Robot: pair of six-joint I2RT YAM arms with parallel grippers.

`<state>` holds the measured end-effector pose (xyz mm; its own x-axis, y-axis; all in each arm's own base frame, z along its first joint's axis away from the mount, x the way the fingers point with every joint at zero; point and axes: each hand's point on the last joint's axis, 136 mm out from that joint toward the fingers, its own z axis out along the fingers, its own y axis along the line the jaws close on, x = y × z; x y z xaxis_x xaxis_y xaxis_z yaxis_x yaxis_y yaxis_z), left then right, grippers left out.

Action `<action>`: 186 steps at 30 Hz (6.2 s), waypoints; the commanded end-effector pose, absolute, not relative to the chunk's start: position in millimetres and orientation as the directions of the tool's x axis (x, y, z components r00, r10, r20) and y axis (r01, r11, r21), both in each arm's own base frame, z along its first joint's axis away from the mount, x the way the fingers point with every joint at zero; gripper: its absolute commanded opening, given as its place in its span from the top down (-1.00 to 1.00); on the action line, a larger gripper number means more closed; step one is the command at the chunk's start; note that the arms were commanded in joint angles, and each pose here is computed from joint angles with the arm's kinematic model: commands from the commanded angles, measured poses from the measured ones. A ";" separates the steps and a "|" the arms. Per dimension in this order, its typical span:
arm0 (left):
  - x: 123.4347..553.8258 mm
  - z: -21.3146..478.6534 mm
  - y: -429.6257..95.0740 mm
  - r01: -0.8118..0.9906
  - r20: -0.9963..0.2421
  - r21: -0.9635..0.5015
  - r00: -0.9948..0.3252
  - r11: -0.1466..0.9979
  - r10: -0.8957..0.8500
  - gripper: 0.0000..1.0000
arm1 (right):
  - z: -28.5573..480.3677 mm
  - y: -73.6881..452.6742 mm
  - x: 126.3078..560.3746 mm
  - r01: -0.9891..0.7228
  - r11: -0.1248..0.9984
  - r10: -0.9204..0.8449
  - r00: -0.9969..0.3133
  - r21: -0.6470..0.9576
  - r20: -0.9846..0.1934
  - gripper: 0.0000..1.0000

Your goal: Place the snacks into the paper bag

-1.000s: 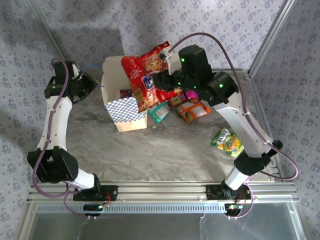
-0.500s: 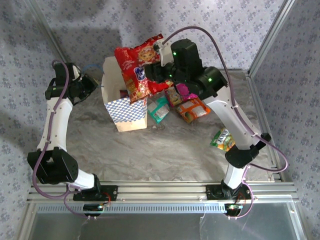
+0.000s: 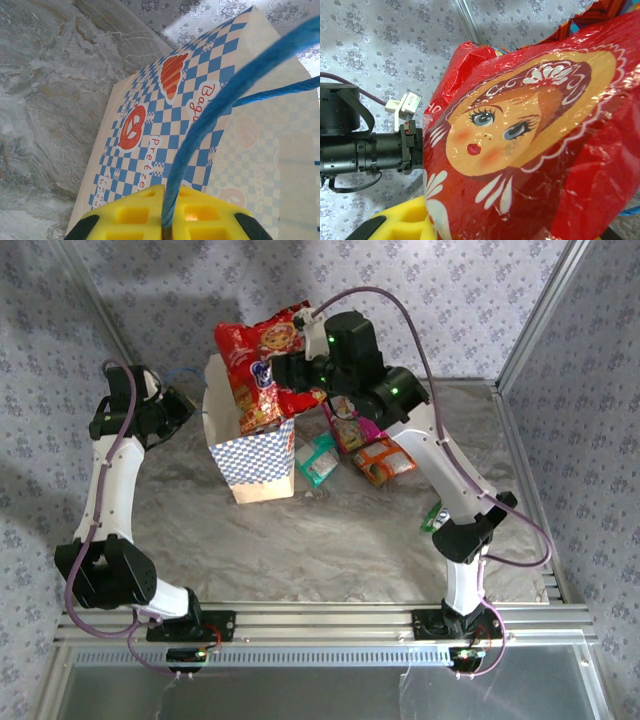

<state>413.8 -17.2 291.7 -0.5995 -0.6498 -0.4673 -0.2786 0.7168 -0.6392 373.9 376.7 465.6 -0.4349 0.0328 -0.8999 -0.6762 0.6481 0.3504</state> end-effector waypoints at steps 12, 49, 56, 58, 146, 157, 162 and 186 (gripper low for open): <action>407.3 302.1 -20.1 -0.244 -0.470 -0.665 -0.598 0.706 -0.649 0.80 | 534.0 395.8 388.9 -0.748 0.542 0.259 -0.284 0.383 -0.923 1.00; 411.1 298.5 -17.3 -0.248 -0.445 -0.690 -0.595 0.680 -0.669 0.80 | 470.1 442.3 415.1 -0.665 0.637 0.191 -0.353 0.389 -0.916 1.00; 410.2 300.7 -17.4 -0.246 -0.447 -0.693 -0.591 0.677 -0.672 0.80 | 457.4 445.3 417.2 -0.619 0.648 0.215 -0.411 0.444 -0.886 1.00; 410.2 300.8 -17.4 -0.247 -0.444 -0.695 -0.590 0.675 -0.674 0.80 | 454.1 446.4 418.1 -0.609 0.646 0.221 -0.426 0.459 -0.877 1.00; 415.0 297.3 -27.4 -0.226 -0.399 -0.732 -0.623 0.643 -0.673 0.44 | 359.9 450.8 397.1 -0.474 0.791 0.027 -0.603 0.385 -0.797 -0.06; 413.8 304.5 -51.3 -0.168 -0.423 -0.711 -0.674 0.683 -0.606 0.36 | 389.3 443.7 377.6 -0.518 0.787 -0.002 -0.543 0.333 -0.840 -0.08; 412.8 309.4 -57.6 -0.149 -0.440 -0.701 -0.679 0.698 -0.587 0.34 | 391.9 434.4 374.7 -0.511 0.802 -0.016 -0.535 0.309 -0.845 -0.09; 410.7 304.6 -71.1 -0.169 -0.474 -0.598 -0.714 0.783 -0.516 0.17 | 391.2 363.9 373.1 -0.418 0.844 0.045 -0.566 0.335 -0.823 -0.15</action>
